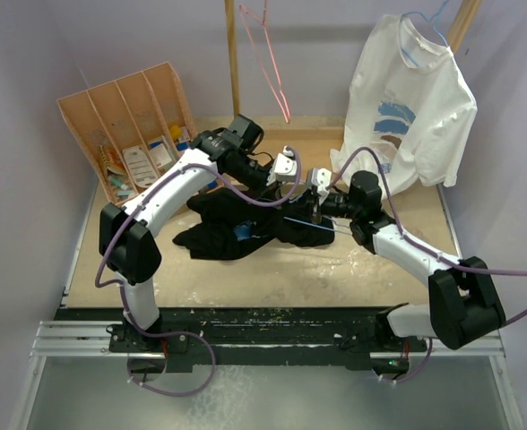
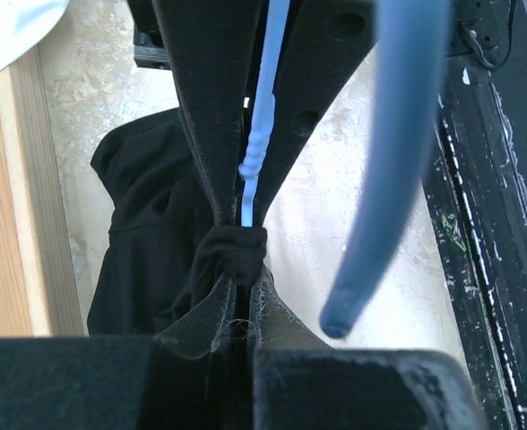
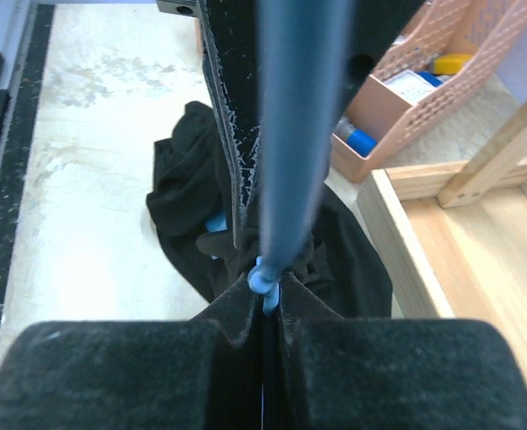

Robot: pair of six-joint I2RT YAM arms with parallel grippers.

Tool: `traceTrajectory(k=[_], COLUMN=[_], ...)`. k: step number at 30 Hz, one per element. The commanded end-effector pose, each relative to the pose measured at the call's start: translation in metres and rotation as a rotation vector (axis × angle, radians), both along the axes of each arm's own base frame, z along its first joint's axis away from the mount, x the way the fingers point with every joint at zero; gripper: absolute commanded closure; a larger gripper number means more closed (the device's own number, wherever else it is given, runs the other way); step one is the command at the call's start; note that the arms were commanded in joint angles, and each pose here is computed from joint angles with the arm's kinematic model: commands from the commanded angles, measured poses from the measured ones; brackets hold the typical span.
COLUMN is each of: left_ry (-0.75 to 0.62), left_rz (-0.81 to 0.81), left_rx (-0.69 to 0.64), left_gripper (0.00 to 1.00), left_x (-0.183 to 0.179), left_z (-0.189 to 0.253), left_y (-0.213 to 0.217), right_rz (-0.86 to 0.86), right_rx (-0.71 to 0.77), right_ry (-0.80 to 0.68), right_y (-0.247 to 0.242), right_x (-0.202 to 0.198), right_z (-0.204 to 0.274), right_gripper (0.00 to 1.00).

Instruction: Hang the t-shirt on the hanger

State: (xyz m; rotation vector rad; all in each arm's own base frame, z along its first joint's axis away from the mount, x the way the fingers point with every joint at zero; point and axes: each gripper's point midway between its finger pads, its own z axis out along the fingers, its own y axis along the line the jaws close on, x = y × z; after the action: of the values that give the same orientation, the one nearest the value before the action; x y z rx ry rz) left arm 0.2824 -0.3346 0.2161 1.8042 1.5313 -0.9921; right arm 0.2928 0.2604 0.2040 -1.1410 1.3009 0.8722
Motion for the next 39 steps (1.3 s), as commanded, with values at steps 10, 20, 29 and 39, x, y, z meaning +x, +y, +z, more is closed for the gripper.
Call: traceTrajectory(k=[10,20,29,39], left_ry=[-0.026,-0.049,-0.073,-0.085], left_rz=[-0.088,-0.09,-0.072,0.067], left_rx=[-0.036,-0.027,-0.015,-0.044], left_gripper=[1.0,1.0,1.0,1.0], left_x=[-0.038,-0.039,-0.034,-0.001], left_z=[0.026,0.028,0.029,0.043], left_y=[0.019,0.022,0.024,0.027], right_rz=[0.174,0.17,-0.021,-0.094], right_rx=[-0.087,-0.188,-0.163,-0.046], right_ry=[-0.026,-0.013,-0.089,-0.186], right_y=[0.014,0.005,-0.019,-0.032], right_x=[0.005,0.006,0.026,0.02], right_z=[0.013,-0.002,0.014,0.06], right_gripper=[0.75,0.61,0.53,0.47])
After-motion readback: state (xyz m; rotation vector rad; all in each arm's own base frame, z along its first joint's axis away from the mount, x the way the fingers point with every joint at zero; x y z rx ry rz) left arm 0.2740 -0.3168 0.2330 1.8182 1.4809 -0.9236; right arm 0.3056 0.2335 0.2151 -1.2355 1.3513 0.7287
